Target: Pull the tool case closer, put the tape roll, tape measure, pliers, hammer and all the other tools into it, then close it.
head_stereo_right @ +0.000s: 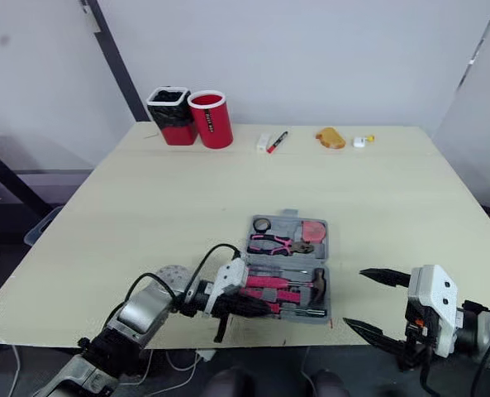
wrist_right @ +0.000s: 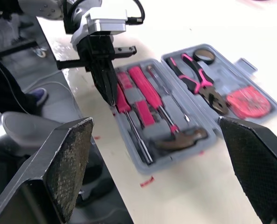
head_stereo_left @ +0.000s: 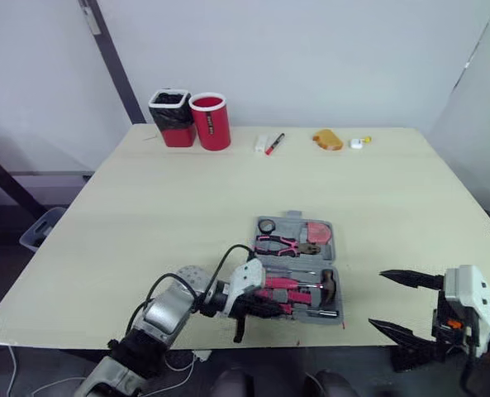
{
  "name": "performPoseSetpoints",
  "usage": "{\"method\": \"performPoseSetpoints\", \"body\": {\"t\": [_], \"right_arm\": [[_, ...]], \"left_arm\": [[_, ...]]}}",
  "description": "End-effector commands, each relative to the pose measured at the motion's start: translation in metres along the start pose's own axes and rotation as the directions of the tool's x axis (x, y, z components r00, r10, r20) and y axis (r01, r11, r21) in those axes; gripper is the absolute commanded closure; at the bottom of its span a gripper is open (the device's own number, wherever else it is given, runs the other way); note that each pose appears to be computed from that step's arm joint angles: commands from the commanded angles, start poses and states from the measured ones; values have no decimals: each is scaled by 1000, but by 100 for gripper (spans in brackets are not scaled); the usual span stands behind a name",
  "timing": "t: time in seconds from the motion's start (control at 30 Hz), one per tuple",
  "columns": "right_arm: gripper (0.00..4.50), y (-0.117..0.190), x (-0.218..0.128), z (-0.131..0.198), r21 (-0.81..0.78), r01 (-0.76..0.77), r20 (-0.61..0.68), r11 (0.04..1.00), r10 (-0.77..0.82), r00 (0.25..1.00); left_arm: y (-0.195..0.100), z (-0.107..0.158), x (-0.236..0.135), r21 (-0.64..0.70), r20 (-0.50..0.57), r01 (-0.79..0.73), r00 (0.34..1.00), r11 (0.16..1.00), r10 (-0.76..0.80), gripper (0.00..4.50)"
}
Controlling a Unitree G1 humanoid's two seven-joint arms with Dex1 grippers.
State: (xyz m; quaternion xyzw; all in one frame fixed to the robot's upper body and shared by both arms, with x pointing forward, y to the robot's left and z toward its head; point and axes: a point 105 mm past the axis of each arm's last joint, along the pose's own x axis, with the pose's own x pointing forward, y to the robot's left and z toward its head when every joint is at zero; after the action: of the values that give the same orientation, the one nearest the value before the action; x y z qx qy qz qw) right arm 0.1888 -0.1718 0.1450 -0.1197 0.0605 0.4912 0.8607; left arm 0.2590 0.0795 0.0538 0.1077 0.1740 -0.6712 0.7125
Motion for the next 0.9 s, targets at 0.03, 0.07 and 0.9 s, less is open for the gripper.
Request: {"method": "performPoseSetpoints", "body": {"t": [0.03, 0.07, 0.9], "right_arm": [[0, -10, 13, 7, 4, 111, 76, 994, -111, 991], [0, -14, 16, 6, -2, 146, 80, 989, -145, 986], [0, -44, -59, -84, 116, 415, -78, 902, -408, 910]], "left_arm": [[18, 39, -28, -18, 183, -213, 960, 977, 213, 445], [22, 42, -35, -32, 200, -261, 944, 965, 262, 445], [6, -52, -176, -299, 113, -664, 689, 686, 716, 4]]}}
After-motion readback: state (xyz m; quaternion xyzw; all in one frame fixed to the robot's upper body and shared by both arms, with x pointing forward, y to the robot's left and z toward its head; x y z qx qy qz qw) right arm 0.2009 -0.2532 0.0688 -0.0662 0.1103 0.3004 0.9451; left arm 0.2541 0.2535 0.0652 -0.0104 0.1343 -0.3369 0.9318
